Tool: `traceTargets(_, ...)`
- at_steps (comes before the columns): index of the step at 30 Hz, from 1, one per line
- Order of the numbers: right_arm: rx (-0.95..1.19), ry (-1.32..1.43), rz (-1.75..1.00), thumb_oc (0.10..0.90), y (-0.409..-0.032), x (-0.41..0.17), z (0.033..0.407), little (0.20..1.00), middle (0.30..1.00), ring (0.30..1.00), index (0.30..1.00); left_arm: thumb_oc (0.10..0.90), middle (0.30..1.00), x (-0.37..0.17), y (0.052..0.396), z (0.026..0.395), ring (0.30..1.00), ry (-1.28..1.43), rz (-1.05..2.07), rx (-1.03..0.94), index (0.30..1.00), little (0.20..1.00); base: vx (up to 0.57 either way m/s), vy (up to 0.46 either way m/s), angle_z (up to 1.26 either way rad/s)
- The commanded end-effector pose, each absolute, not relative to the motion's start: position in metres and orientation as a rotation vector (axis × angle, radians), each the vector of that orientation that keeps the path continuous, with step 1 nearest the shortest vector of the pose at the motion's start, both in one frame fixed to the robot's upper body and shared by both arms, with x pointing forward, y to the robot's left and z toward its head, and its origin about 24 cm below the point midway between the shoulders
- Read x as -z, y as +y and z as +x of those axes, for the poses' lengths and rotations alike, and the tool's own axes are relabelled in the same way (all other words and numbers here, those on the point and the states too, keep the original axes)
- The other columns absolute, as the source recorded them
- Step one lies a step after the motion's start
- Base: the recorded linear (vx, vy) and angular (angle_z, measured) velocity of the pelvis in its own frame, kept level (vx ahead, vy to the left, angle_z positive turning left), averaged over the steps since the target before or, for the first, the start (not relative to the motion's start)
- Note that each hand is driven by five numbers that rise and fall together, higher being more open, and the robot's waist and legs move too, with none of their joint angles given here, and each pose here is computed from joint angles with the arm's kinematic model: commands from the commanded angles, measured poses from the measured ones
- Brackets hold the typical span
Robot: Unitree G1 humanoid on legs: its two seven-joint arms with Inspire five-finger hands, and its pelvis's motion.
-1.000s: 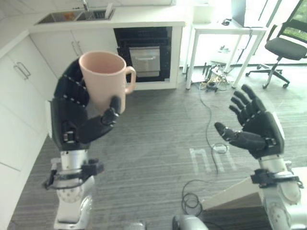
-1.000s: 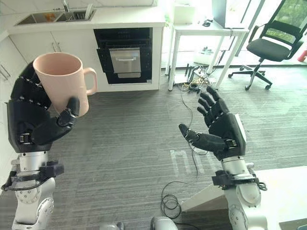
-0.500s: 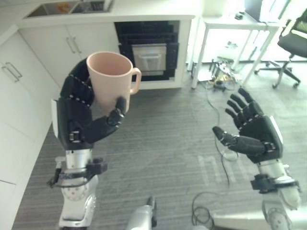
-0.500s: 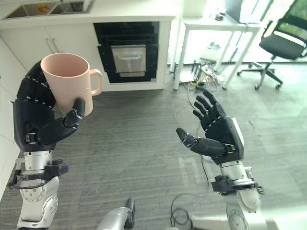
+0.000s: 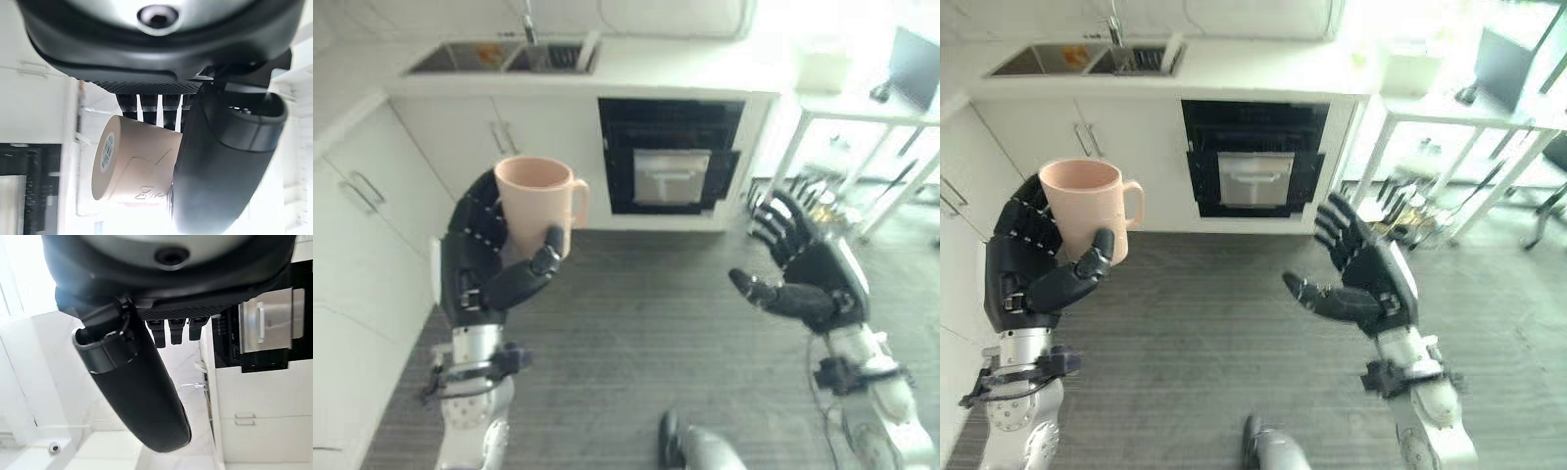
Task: Place the dishes in the dishwasher.
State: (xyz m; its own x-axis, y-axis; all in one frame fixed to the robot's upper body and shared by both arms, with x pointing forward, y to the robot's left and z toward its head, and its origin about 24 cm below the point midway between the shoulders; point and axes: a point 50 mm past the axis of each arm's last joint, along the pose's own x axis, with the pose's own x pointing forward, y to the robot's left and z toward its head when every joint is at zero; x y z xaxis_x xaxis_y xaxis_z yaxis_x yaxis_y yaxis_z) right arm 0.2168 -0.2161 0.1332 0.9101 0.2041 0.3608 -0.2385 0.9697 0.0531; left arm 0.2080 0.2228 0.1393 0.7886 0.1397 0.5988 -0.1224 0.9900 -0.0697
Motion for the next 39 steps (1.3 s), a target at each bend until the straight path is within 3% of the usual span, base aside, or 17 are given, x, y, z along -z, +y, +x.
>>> traceTargets(1,-0.234,-0.616,0.111,0.8,-0.222,-0.174,0.209,0.9,0.9,0.9,0.9,0.4,0.3,-0.192,0.218,0.202,0.3,-0.953,0.027,-0.065,0.3,0.3,0.24,-0.167,-0.18)
traceTargets(25,-0.223,-0.596,0.157,0.8,-0.213,-0.169,0.215,0.9,0.9,0.9,0.9,0.4,0.3,-0.199,0.205,0.215,0.3,-0.969,0.152,-0.006,0.3,0.3,0.29,0.171,-0.28)
traceTargets(39,-0.313,-0.632,0.177,0.8,-0.206,-0.178,0.218,0.9,0.9,0.9,0.9,0.4,0.3,-0.207,0.211,0.212,0.3,-1.007,0.194,-0.074,0.3,0.3,0.28,-0.404,0.3)
